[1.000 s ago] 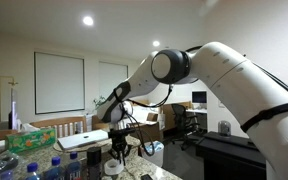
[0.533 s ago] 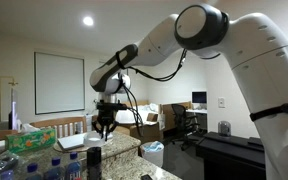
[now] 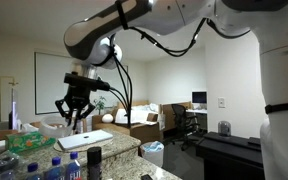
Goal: Put the black bottle on the white box, place the tape over the bottle, put the black object on top of the black bottle
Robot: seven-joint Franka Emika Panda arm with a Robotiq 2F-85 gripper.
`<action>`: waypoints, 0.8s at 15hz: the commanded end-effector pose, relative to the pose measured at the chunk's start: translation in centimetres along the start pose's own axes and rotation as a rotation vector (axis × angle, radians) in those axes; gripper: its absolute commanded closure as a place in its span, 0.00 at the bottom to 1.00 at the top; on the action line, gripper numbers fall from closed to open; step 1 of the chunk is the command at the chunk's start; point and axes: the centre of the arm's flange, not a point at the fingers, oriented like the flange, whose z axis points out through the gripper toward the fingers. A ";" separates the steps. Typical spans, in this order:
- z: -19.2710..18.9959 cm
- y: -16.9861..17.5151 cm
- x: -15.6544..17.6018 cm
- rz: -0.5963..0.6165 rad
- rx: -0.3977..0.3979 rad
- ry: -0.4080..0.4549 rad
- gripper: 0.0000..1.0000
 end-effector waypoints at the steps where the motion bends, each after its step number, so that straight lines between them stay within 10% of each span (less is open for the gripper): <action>1: -1.5 -0.2 -4.6 0.069 0.020 0.011 0.91; 12: -2.0 8.6 -5.3 0.376 -0.027 -0.241 0.92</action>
